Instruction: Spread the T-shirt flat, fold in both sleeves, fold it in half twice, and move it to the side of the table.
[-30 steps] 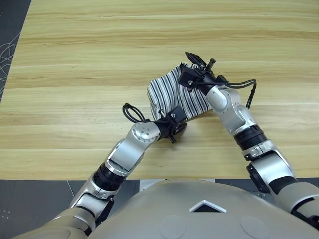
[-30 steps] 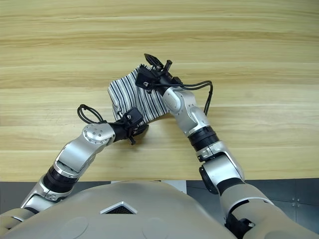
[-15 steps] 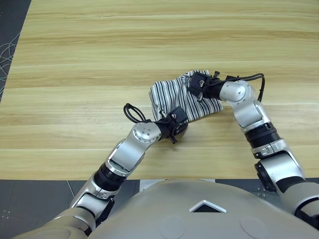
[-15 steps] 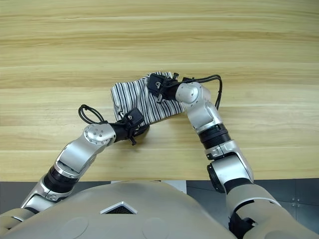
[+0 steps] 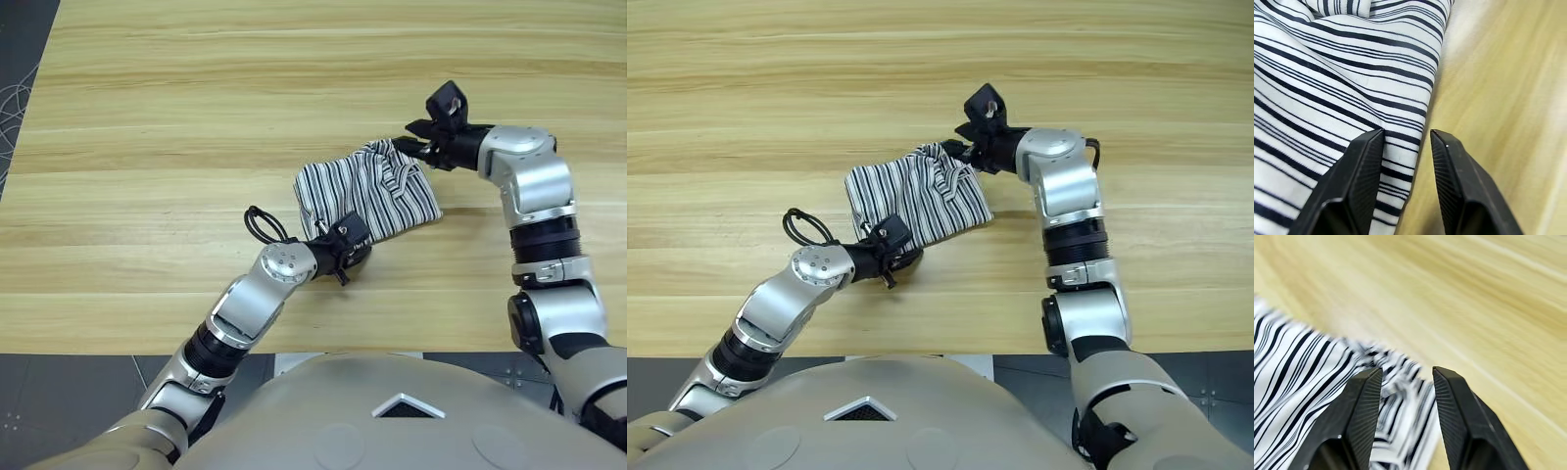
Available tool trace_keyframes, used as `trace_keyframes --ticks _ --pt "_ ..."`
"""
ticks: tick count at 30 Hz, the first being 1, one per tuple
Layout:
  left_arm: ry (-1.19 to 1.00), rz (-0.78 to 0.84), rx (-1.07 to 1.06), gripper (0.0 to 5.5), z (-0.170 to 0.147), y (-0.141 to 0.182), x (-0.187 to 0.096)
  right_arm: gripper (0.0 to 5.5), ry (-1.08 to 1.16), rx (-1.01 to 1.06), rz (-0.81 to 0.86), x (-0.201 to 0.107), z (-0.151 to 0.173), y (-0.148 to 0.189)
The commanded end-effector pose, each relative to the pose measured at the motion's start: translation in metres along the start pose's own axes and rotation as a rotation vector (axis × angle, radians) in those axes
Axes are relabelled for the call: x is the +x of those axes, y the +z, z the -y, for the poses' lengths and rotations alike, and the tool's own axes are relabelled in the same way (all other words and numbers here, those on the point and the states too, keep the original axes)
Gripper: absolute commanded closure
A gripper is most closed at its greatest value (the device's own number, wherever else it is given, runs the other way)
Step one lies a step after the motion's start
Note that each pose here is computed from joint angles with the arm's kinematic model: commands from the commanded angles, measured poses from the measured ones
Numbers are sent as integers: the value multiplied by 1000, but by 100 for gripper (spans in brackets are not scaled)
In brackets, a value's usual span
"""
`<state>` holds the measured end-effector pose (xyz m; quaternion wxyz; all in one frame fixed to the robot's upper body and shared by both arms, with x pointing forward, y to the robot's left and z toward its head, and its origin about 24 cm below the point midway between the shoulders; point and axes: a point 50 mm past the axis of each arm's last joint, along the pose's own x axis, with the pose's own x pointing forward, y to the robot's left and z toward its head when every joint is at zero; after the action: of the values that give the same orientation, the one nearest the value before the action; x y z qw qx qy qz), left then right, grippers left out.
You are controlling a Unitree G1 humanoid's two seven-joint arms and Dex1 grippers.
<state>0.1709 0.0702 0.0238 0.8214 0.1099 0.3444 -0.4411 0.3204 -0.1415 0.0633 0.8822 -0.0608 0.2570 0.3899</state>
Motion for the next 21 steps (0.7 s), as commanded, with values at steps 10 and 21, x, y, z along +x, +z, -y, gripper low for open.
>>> trace_keyframes --ticks 10,21 --pt "7 256 -263 376 -14 43 -18 362 125 -42 -7 -14 -17 -14" --pt "61 248 -307 376 -23 38 -20 362 155 -222 135 -37 -15 1"
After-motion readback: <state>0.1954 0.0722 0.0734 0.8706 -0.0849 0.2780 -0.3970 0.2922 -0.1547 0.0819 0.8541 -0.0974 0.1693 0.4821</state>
